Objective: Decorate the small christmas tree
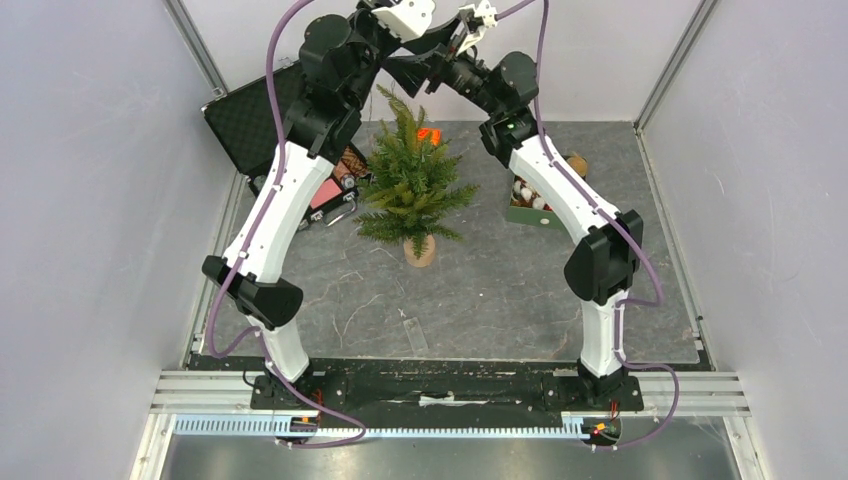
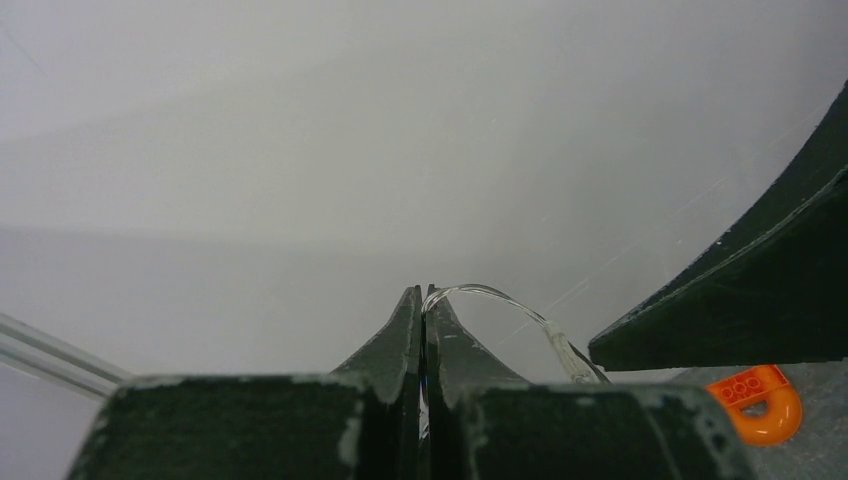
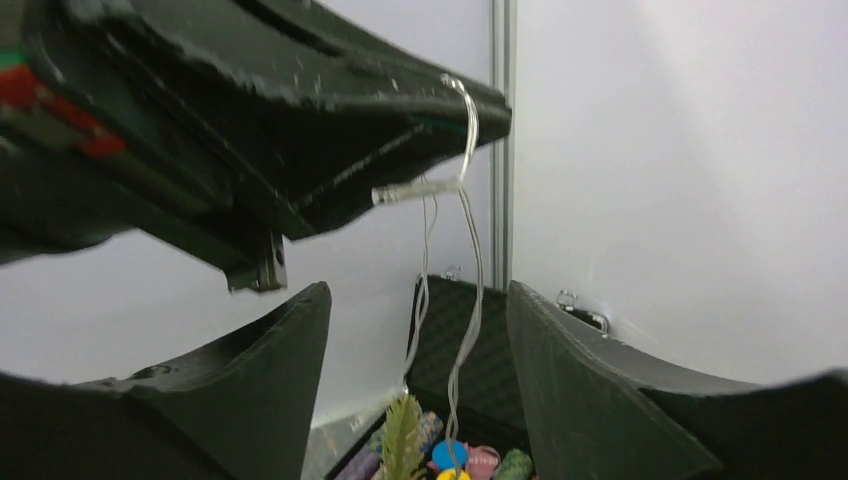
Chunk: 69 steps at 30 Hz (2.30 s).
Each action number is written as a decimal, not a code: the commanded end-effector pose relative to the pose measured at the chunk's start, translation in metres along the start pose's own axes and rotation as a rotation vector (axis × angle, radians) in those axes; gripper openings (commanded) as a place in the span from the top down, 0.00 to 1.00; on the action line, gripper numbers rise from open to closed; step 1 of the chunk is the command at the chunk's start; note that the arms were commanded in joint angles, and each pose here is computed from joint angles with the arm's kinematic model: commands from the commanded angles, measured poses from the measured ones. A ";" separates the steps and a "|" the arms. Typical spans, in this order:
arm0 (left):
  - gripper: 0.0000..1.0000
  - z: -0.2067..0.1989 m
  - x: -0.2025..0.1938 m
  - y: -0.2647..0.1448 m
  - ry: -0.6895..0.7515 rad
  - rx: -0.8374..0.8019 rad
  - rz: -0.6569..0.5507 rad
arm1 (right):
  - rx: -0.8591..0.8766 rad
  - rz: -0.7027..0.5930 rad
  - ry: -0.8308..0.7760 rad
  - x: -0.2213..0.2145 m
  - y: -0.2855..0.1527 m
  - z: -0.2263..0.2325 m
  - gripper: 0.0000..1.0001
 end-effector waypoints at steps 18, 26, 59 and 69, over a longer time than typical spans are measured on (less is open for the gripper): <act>0.98 0.018 -0.008 -0.050 0.047 -0.084 0.096 | -0.193 -0.136 -0.171 0.012 0.012 -0.025 1.00; 0.87 0.011 -0.064 -0.098 -0.065 -0.311 0.289 | -0.083 -0.080 -0.324 -0.004 0.027 0.003 1.00; 0.21 -0.136 -0.223 -0.113 -0.625 -0.526 -0.125 | 0.011 0.033 -0.458 -0.018 0.027 0.039 1.00; 0.31 -0.168 -0.243 -0.102 -0.446 -0.579 -0.242 | 0.061 -0.010 -0.442 -0.004 0.031 0.060 1.00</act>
Point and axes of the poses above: each gripper's point midway between its finger pads, its own y axis out along the fingers, its own z axis along the line the jaws close on, x = y × z, the point moved 6 cm from there along -y, back along the fingers, and after that the axes turned 10 degrees about y, right-handed, at the moved point
